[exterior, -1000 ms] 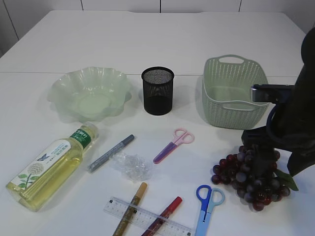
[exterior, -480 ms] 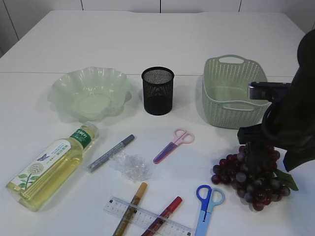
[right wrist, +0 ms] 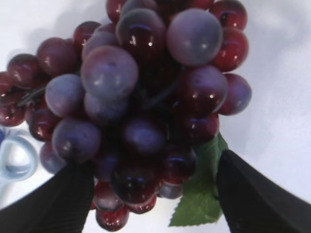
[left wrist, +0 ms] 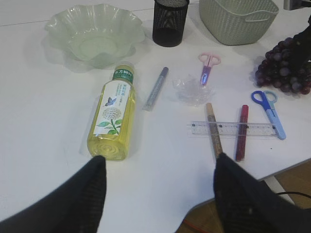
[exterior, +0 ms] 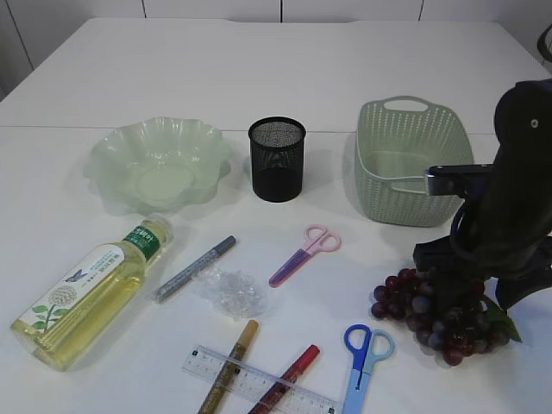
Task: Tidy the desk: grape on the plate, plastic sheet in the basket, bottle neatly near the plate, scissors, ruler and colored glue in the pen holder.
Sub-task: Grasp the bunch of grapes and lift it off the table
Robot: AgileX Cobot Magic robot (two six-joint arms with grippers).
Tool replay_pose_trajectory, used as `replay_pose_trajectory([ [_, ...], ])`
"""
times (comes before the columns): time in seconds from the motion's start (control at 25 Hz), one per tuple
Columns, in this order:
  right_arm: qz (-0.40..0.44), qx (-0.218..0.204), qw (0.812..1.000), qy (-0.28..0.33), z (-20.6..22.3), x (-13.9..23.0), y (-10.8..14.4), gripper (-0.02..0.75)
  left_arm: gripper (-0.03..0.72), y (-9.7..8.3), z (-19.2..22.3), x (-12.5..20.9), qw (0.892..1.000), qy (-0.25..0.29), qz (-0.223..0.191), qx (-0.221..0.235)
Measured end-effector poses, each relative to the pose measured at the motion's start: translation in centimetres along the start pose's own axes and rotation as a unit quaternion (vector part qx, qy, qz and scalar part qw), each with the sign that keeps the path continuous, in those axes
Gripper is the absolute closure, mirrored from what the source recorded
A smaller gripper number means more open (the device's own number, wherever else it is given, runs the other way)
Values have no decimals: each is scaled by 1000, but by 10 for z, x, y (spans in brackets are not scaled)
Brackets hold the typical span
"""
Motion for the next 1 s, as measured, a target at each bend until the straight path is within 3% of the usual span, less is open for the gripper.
replay_pose_trajectory([
  [0.52,-15,14,1000,-16,23,-14,-3,134,193,0,0,0,1000,0,0,0],
  [1.0,5,-8,1000,-22,35,-23,5,153,195,0,0,0,1000,0,-1,0],
])
Point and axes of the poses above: a point on each arm's last joint axis where the gripper is mounted, z pointing out along that axis toward the gripper, y along the wrist's bending axis when the last joint is at zero, x = y × z, the point moved 5 cm from there along z, pointing out along that axis toward the gripper, and after that the axes turned 6 degrees about -z, right-handed, at the moved point
